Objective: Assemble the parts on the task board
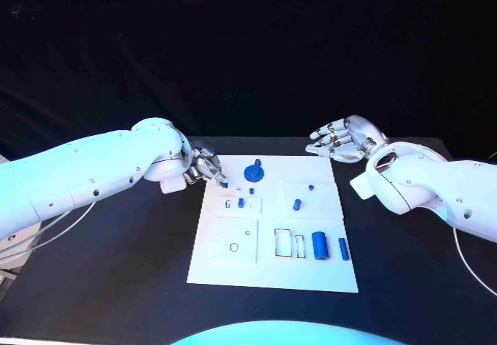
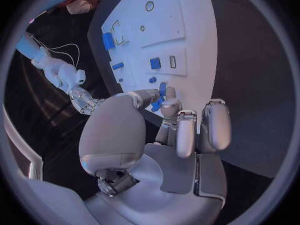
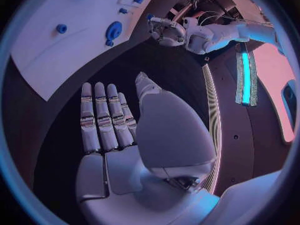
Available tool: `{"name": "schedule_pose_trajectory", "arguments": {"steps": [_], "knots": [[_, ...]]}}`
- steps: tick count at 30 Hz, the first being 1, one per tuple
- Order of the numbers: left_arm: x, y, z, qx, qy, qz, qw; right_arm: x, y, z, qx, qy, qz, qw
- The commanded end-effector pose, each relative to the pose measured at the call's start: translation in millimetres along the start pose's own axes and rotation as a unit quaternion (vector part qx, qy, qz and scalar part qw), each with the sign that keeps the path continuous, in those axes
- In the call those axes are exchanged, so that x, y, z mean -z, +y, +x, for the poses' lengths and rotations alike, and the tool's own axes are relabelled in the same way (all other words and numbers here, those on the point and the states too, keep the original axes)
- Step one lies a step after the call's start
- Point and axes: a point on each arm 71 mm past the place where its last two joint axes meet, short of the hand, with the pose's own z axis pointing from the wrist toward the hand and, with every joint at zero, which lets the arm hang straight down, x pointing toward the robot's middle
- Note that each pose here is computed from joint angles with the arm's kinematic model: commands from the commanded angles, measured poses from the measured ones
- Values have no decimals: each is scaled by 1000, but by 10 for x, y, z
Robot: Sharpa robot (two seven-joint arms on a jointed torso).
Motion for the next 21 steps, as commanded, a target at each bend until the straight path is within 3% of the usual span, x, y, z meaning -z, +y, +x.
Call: {"name": "schedule_pose_trajectory", "arguments": {"steps": [1,12,21], "knots": [[10,-17,7,5,-28,0,1000,4,13,6,-3,0,-10,1000],[-27,-18,259,-33,-6,4,999,9,9,16,-4,1,-10,1000],[-58,26,355,-44,5,-3,999,14,5,12,-4,2,-9,1000]]}}
